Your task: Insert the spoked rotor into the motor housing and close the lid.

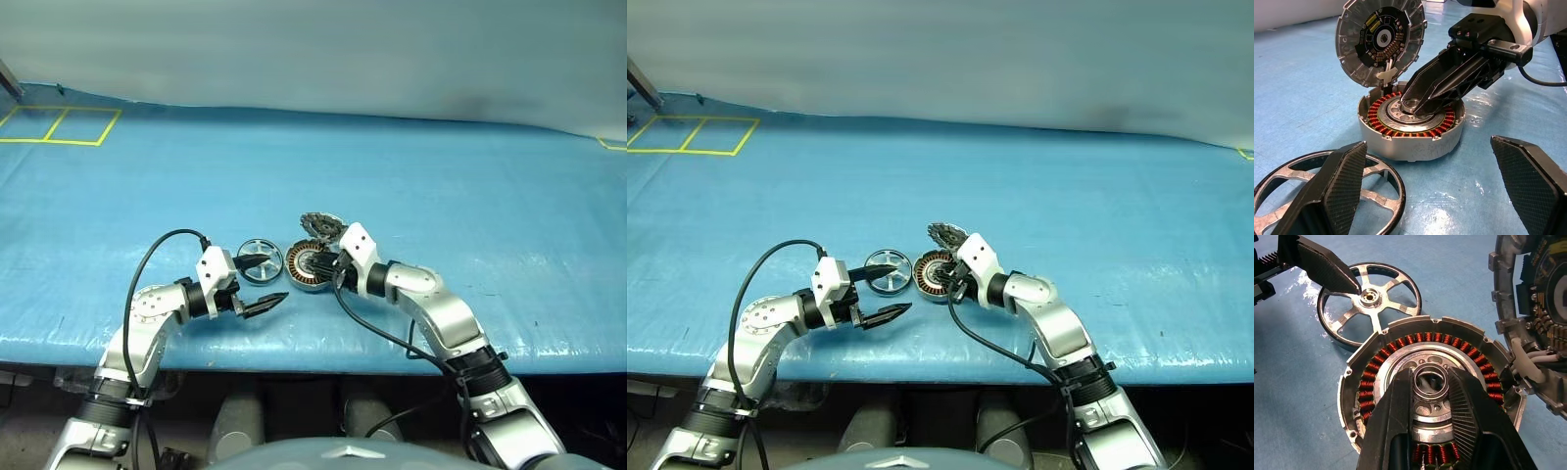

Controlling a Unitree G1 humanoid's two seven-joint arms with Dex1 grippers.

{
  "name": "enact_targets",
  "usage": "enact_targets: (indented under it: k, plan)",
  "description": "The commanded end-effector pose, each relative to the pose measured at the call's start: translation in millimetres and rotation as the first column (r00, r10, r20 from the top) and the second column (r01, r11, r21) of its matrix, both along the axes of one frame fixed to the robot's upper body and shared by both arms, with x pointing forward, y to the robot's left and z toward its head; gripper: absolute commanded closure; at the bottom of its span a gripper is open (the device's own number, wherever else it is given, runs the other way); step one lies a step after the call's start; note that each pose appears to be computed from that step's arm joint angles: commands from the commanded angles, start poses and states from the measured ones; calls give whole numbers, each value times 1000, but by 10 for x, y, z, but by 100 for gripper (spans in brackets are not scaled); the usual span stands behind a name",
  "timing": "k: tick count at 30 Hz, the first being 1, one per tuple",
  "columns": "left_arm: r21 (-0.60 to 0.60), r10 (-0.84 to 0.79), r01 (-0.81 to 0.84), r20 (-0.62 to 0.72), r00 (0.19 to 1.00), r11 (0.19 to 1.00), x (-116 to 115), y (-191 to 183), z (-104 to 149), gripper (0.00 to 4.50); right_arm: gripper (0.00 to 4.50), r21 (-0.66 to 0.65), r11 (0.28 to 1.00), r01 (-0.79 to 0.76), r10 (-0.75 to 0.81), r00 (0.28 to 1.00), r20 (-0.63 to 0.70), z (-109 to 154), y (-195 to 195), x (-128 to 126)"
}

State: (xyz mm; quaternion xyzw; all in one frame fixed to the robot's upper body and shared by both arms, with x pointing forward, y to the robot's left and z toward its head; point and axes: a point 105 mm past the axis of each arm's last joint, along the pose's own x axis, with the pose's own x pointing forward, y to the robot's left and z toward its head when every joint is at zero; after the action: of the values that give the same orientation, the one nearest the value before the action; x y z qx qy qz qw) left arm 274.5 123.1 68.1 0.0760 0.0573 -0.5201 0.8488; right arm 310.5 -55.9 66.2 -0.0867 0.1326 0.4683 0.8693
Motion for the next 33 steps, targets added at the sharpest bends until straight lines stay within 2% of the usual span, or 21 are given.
enact_targets:
  k: [1, 22, 23, 25, 29, 33]
  plan:
    - [-2, -15, 15, 52, 999, 1000, -10, -24, 127, 6, 381, 9, 1000, 0, 0, 999, 43, 96, 8, 38]
    - [8, -3, 2, 56, 998, 1000, 11, -9, 125, 6, 381, 2, 999, -33, 32, 999, 21, 68, 41, 2]
    - [9, -2, 1, 57, 998, 1000, 12, -8, 126, 6, 325, 3, 1000, -28, 28, 999, 19, 66, 36, 3]
    - [10, -1, 0, 59, 998, 1000, 13, -6, 126, 6, 280, 3, 1000, -27, 27, 999, 21, 68, 33, 2]
    - [12, 1, -2, 59, 998, 1000, 13, -1, 124, 6, 151, -6, 1000, -12, 12, 999, 40, 80, 27, 27]
    - [15, 4, -5, 61, 998, 1000, 16, 3, 122, 6, 151, 2, 1000, -14, 14, 999, 47, 112, 39, 30]
